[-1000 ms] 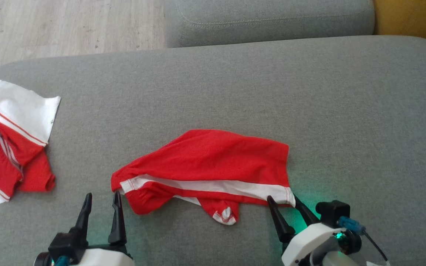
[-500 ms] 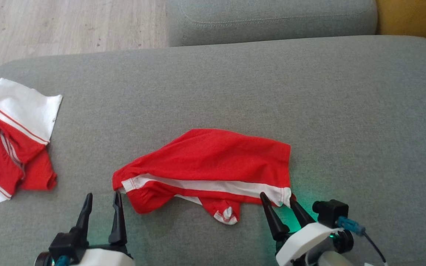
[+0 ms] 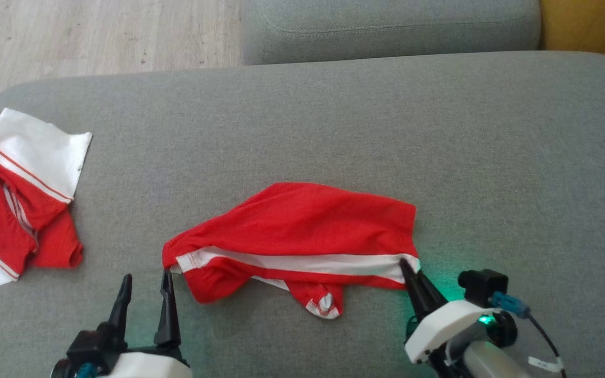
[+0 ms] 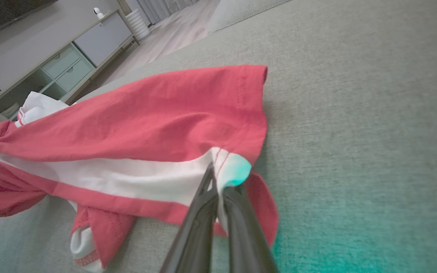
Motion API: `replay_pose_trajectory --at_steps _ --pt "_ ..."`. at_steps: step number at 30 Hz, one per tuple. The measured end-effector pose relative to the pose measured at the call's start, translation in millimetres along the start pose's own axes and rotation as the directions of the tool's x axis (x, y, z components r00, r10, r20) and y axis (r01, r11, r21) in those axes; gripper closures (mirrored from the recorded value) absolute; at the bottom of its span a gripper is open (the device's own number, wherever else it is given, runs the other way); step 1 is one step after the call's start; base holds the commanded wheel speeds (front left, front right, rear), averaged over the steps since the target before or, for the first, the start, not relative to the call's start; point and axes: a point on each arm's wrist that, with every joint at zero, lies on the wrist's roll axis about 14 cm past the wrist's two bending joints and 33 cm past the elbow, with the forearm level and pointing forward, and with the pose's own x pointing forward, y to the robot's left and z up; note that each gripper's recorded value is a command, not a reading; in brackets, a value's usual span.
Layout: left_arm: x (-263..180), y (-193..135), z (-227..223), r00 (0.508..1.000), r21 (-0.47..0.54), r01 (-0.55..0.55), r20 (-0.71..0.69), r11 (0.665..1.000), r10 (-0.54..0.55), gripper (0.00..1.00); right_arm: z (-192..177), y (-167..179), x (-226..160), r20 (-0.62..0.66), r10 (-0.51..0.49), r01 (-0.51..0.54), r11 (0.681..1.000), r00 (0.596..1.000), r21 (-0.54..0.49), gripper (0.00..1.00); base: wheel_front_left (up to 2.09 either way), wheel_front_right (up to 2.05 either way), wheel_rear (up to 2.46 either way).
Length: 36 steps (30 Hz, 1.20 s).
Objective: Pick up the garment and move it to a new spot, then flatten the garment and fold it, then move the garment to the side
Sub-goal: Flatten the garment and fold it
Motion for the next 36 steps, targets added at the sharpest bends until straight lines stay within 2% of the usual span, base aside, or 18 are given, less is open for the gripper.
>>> replay_pose_trajectory --at_steps 6,9,16,22,28,32,33,34,35,36 --pt "-1 -18 0 0.998 -0.111 0.064 0.008 0.992 -0.064 0.00 3 -18 -5 0.012 -0.048 0.048 0.999 0.999 -0.017 1.00 0.00 0.00 0.00" --pt "-1 -33 -3 0.995 -0.199 0.098 0.004 0.975 -0.099 0.00 0 -24 -10 0.010 -0.069 0.069 0.998 0.998 -0.004 1.00 0.00 0.00 0.00" --pt "-9 -80 -18 0.969 -0.291 0.220 -0.042 0.931 -0.243 0.00 -3 -29 -14 0.005 -0.084 0.084 0.996 0.996 -0.013 1.00 0.00 0.00 0.00" --pt "-13 -71 -26 0.964 -0.269 0.223 -0.079 0.937 -0.252 0.00 2 -29 -13 0.019 -0.085 0.085 0.996 0.996 -0.022 1.00 0.00 0.00 0.00" --pt "-11 -84 -31 0.947 -0.257 0.270 -0.104 0.928 -0.304 0.00 2 -28 -13 0.020 -0.081 0.082 0.996 0.996 -0.022 1.00 0.00 0.00 0.00" --pt "-4 -81 -29 0.946 -0.248 0.274 -0.103 0.929 -0.306 0.00 0 -27 -13 0.017 -0.079 0.079 0.997 0.997 -0.025 1.00 0.00 0.00 0.00" --pt "-3 -81 -29 0.946 -0.245 0.274 -0.105 0.930 -0.306 0.12 0 -27 -13 0.016 -0.079 0.079 0.997 0.997 -0.025 1.00 0.00 0.00 0.00" --pt "-3 -81 -30 0.945 -0.242 0.275 -0.108 0.930 -0.308 0.74 0 -27 -13 0.016 -0.080 0.080 0.996 0.997 -0.024 1.00 0.00 0.00 0.00" --pt "-3 -82 -31 0.944 -0.240 0.277 -0.112 0.930 -0.310 1.00 0 -28 -13 0.017 -0.080 0.081 0.996 0.997 -0.024 1.00 0.00 0.00 0.00" --pt "-3 -82 -32 0.943 -0.239 0.278 -0.116 0.930 -0.311 1.00 1 -28 -13 0.019 -0.081 0.081 0.996 0.997 -0.023 1.00 0.00 0.00 0.00"
